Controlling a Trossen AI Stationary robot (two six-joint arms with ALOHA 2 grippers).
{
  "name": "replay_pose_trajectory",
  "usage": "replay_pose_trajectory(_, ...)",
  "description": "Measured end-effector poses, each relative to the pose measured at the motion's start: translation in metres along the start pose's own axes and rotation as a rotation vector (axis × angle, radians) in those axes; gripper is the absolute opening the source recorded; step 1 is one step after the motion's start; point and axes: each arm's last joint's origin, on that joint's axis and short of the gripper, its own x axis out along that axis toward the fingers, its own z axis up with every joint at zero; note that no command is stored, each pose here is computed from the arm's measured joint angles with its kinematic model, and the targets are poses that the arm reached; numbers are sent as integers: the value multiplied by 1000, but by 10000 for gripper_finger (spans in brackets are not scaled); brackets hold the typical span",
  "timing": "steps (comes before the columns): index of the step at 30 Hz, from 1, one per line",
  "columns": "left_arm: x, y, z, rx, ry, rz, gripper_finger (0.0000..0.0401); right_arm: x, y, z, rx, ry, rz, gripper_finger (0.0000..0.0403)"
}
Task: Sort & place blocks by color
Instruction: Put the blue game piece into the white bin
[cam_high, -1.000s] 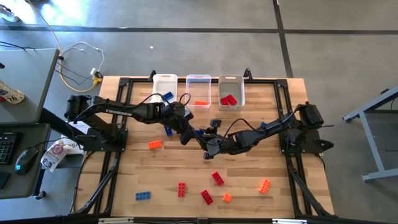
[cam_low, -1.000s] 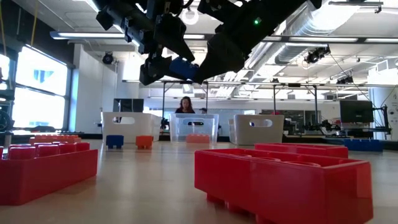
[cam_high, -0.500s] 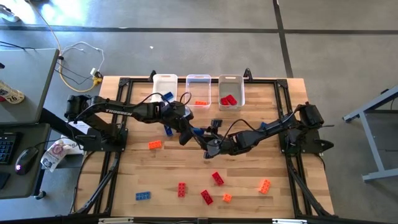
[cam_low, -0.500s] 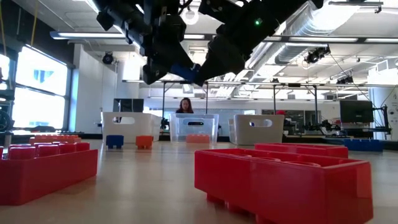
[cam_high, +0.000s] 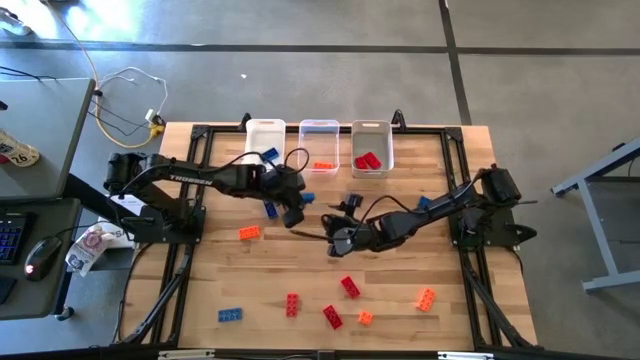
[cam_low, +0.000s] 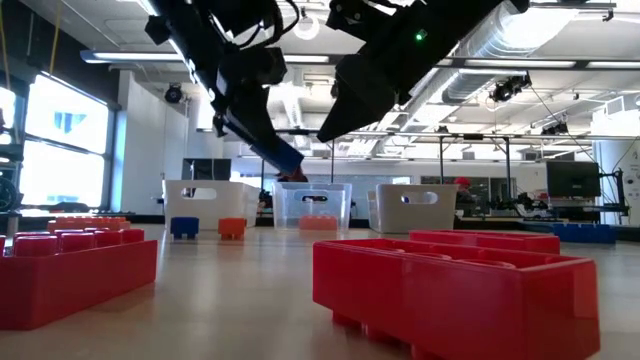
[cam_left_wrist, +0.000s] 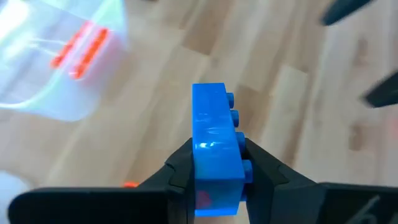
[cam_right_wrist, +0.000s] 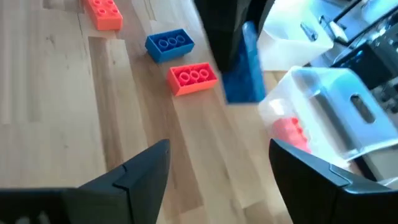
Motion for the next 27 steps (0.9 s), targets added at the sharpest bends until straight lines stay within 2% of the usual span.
replay_pose_trajectory(4, -9, 10, 2, 23, -30, 124, 66, -4, 4, -3, 55, 19, 11, 261)
replay_pose_trajectory(11, -35, 36, 2, 25, -48, 419, 68, -9, 11, -9, 128, 68, 77, 261)
replay_pose_trajectory(18, -42, 57, -3, 11, 13, 597, 67, -9, 11, -17, 213, 169, 147, 261)
replay_pose_trajectory(22, -42, 73, -4, -29, 41, 648, 67, -10, 13, -19, 243, 213, 199, 261)
replay_pose_trajectory(27, -43, 91, -5, -86, 71, 659, 66, -11, 15, -20, 290, 256, 277, 261)
